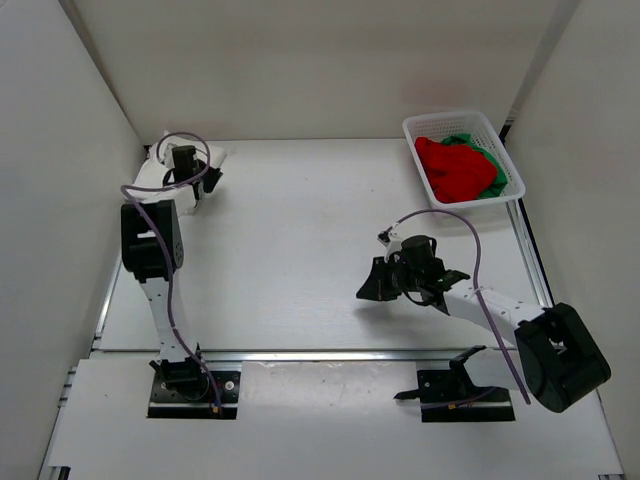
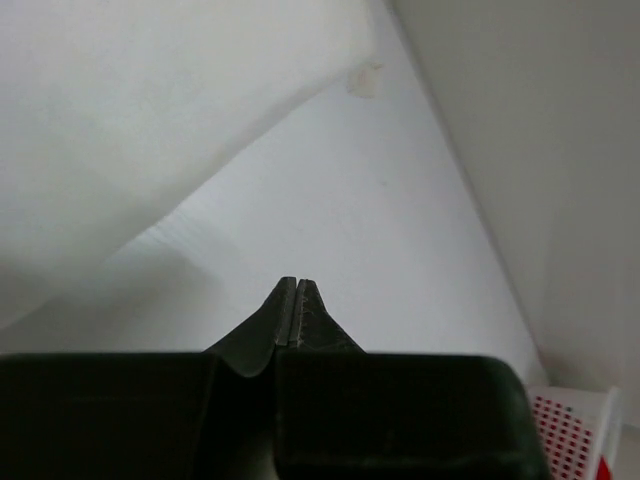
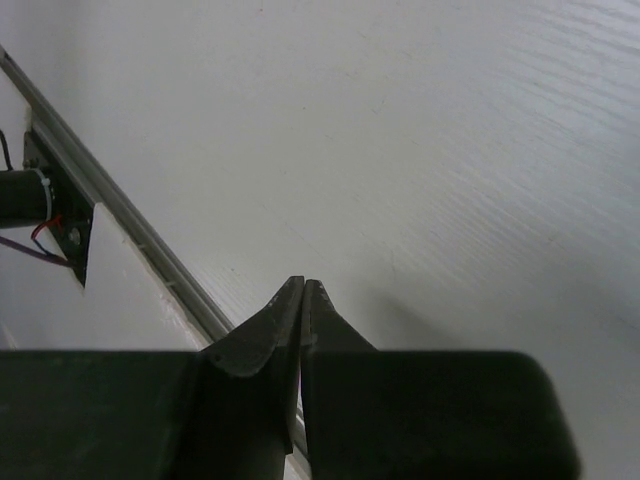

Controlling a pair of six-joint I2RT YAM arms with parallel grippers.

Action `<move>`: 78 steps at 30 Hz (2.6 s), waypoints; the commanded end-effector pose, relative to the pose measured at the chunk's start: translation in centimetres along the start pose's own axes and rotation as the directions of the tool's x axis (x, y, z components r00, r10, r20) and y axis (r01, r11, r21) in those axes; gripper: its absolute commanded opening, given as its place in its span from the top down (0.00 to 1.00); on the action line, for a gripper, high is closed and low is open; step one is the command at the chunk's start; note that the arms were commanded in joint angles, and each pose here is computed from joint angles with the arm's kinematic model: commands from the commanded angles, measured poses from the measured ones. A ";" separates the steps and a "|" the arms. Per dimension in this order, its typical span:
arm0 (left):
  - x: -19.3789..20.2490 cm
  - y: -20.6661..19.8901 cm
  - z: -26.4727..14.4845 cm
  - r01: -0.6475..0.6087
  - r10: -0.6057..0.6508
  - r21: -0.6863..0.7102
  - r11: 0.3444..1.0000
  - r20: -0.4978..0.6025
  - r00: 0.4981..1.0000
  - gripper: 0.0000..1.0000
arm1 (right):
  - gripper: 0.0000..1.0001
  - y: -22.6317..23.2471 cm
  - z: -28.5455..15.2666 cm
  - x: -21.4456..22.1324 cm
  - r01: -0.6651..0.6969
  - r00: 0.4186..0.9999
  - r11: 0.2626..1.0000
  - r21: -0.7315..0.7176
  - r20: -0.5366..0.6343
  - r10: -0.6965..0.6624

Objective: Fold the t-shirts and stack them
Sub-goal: Put the neatly folded tshirt into the corner of the board with the left arm, then grab crumpled tshirt from bin with the right arm

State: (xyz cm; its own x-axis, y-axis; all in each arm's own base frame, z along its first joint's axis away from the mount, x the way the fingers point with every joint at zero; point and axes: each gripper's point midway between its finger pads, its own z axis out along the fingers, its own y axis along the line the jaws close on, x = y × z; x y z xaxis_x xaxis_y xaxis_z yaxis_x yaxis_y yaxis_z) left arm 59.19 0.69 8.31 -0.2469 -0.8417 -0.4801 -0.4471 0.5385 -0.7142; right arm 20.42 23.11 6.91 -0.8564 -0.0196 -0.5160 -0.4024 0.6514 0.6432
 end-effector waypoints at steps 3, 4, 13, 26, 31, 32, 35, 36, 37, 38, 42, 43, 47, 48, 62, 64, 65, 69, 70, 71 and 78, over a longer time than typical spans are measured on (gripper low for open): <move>1.9 3.9 1.6 -0.039 0.019 -0.147 0.988 -0.137 0.990 1.00 | 1.00 -1.7 -1.0 -3.0 -0.037 0.992 0.995 0.095 0.125 0.025; 1.5 4.0 2.0 -0.029 0.009 -0.154 0.988 -0.133 0.991 1.00 | 1.00 -1.8 -1.3 -3.8 -0.036 0.989 0.994 0.100 0.148 0.021; -0.9 0.6 0.9 0.009 -0.008 0.013 1.000 -0.077 0.997 0.91 | 1.00 -2.0 -1.1 -5.4 -0.009 0.985 0.986 0.165 0.169 -0.019; 16.7 -19.1 -17.0 -0.707 0.719 0.295 0.642 0.088 0.690 1.00 | 1.00 -2.7 -0.7 -9.9 -0.066 0.974 0.977 0.201 0.224 0.020; 24.3 -19.7 -23.2 -0.735 0.788 0.408 0.541 0.058 0.613 1.00 | 1.00 -0.4 -2.4 -11.7 -0.032 0.936 0.998 0.060 0.353 0.009; 25.0 -19.9 -23.7 -0.677 0.758 0.463 0.572 0.017 0.652 1.00 | 1.00 -0.5 -2.5 -11.7 -0.044 0.934 0.997 0.058 0.357 0.020; 27.4 -18.7 -25.4 -0.518 0.725 0.606 0.604 -0.148 0.673 0.95 | 1.00 -1.4 -2.9 -13.0 -0.065 0.941 0.984 0.168 0.337 0.005; 27.8 -17.1 -25.1 -0.505 0.720 0.592 0.628 -0.196 0.666 0.90 | 1.00 -2.0 -3.4 -14.9 -0.050 0.925 0.968 0.244 0.378 -0.048; 28.8 -15.6 -25.6 -0.457 0.710 0.612 0.645 -0.261 0.653 0.87 | 1.00 -2.6 -3.8 -15.5 -0.062 0.923 0.951 0.303 0.381 -0.061; 29.4 -15.2 -26.1 -0.407 0.690 0.630 0.661 -0.298 0.660 0.80 | 1.00 -3.1 -4.2 -15.9 -0.076 0.923 0.947 0.313 0.382 -0.053; 32.5 -9.1 -28.1 -0.377 0.702 0.634 0.675 -0.394 0.594 0.64 | 1.00 -5.9 -7.4 -21.1 -0.138 0.886 0.946 0.292 0.464 -0.013; 33.3 -7.8 -28.7 -0.396 0.716 0.631 0.667 -0.396 0.576 0.66 | 1.00 -7.0 -8.5 -22.7 -0.169 0.873 0.933 0.319 0.488 -0.009; 35.1 -4.7 -30.6 -0.397 0.736 0.643 0.654 -0.421 0.530 0.98 | 1.00 -12.5 -11.8 -26.6 -0.261 0.852 0.825 0.501 0.521 -0.047; 35.6 -4.7 -31.2 -0.386 0.745 0.663 0.641 -0.418 0.520 1.00 | 0.98 -13.4 -13.2 -28.0 -0.282 0.838 0.810 0.514 0.543 -0.053; 37.3 1.5 -35.0 -0.314 0.780 0.739 0.596 -0.440 0.444 0.83 | 0.54 -27.3 -12.1 -33.6 -0.389 0.854 0.745 0.542 0.516 0.071; 36.7 1.5 -34.7 -0.310 0.770 0.735 0.603 -0.435 0.467 0.82 | 0.53 -27.5 -12.2 -34.8 -0.393 0.848 0.758 0.521 0.524 0.080; 36.8 1.6 -34.8 -0.308 0.773 0.740 0.599 -0.432 0.465 0.81 | 0.53 -28.3 -11.4 -34.7 -0.398 0.853 0.753 0.524 0.514 0.093; 36.1 1.1 -34.3 -0.298 0.757 0.733 0.612 -0.433 0.489 0.82 | 0.54 -29.0 -10.2 -35.7 -0.386 0.861 0.761 0.521 0.499 0.096; 36.3 1.1 -34.3 -0.296 0.757 0.733 0.612 -0.436 0.487 0.81 | 0.55 -29.1 -9.8 -35.8 -0.388 0.861 0.766 0.512 0.498 0.103; 36.1 1.2 -34.1 -0.297 0.752 0.727 0.619 -0.440 0.491 0.81 | 0.55 -28.9 -9.8 -36.2 -0.384 0.860 0.768 0.512 0.502 0.095; 36.2 1.2 -34.2 -0.289 0.748 0.726 0.623 -0.446 0.492 0.82 | 0.78 -29.5 -8.8 -37.4 -0.383 0.860 0.775 0.503 0.499 0.101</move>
State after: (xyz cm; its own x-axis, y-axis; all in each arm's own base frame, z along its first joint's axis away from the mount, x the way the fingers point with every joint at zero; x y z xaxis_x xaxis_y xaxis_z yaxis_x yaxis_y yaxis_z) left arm 20.15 -30.11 5.78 -0.8572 -0.0096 -0.5149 0.3872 0.6474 -0.6565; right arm 60.26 -2.28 10.69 -0.6356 0.4302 -0.6411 0.1984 0.8935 0.4028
